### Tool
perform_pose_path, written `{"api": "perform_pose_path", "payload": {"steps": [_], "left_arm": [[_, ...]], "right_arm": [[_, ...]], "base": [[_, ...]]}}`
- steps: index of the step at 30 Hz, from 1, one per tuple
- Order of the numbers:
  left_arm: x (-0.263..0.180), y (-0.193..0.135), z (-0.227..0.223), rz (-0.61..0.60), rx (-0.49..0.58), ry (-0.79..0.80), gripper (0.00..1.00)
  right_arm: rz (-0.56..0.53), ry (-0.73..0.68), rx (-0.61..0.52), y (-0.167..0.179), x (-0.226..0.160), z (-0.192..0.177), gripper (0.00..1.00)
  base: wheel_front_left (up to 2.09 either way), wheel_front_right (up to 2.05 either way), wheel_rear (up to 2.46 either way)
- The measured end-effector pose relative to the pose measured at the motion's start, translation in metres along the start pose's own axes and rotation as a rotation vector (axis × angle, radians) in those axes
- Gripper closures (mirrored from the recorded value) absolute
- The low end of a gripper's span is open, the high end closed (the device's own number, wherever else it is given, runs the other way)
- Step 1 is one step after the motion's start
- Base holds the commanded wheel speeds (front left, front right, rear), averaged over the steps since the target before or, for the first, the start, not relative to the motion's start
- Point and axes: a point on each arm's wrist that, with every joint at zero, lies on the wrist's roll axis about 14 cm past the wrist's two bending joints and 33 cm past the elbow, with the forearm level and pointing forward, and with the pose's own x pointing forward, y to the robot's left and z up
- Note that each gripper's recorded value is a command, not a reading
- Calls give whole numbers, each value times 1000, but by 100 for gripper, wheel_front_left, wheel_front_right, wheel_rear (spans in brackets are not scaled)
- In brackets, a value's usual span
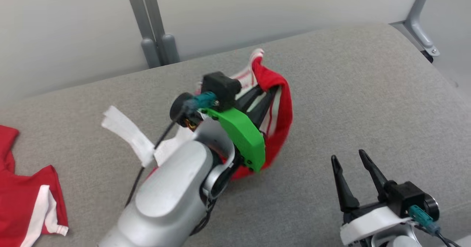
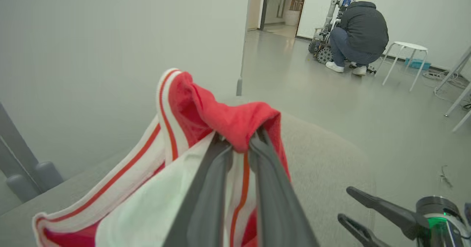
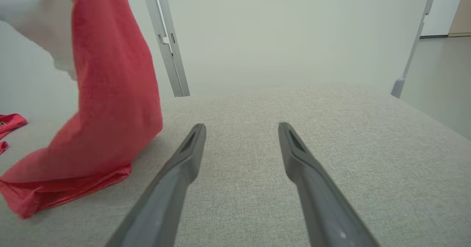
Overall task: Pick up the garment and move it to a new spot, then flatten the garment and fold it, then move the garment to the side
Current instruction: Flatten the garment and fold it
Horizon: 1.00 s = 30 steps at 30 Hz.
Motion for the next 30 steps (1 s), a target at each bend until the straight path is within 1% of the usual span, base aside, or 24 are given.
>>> {"api": "perform_pose_path", "payload": {"steps": [1, 3, 4, 7, 8, 9, 10, 12, 13, 15, 18, 21, 23, 26, 29, 30], "left_arm": [[5, -4, -20, -12, -1, 43, 100], [11, -7, -56, -41, 66, 135, 100], [14, -10, -72, -60, 82, 167, 100], [22, -19, -104, -125, 143, 229, 100], [25, -27, -108, -161, 147, 221, 64], [27, -36, -111, -199, 145, 218, 18], [28, -48, -115, -244, 121, 216, 0], [28, -75, -117, -324, 4, 204, 0], [28, -85, -117, -358, -29, 198, 0], [28, -106, -107, -421, -136, 150, 0], [30, -114, -94, -433, -212, 92, 0], [34, -105, -83, -375, -237, 45, 0], [35, -91, -84, -304, -229, 36, 0], [23, -48, -103, -148, -204, 72, 0], [-13, 30, -134, 89, -128, 168, 0], [-24, 50, -140, 150, -101, 195, 0]], "right_arm": [[5, -8, 3, 2, 4, 2, 0], [6, -26, 9, 4, 11, 8, 0], [-1, -32, 15, 3, 12, 10, 0], [-39, -31, 18, -7, 12, 11, 0], [-58, -25, 20, -12, 10, 9, 0], [-74, -18, 20, -17, 8, 7, 0], [-92, -10, 18, -22, 5, 5, 0], [-127, 12, 16, -31, 0, -1, 0], [-139, 22, 15, -34, -2, -4, 0], [-165, 42, 20, -40, -7, -9, 0], [-188, 60, 25, -46, -12, -15, 0], [-191, 68, 30, -46, -14, -17, 0], [-189, 67, 30, -45, -14, -17, 0], [-181, 62, 28, -43, -15, -16, 0], [-162, 57, 26, -38, -14, -16, 0], [-153, 58, 26, -36, -13, -16, 0]], "base": [[0, 0, 0], [0, 0, 0], [0, 0, 0], [0, 0, 0], [0, 0, 0], [0, 0, 0], [0, 0, 0], [0, 0, 0], [0, 0, 0], [0, 0, 0], [0, 0, 0], [0, 0, 0], [0, 0, 0], [0, 0, 0], [0, 0, 0], [0, 0, 0]]}}
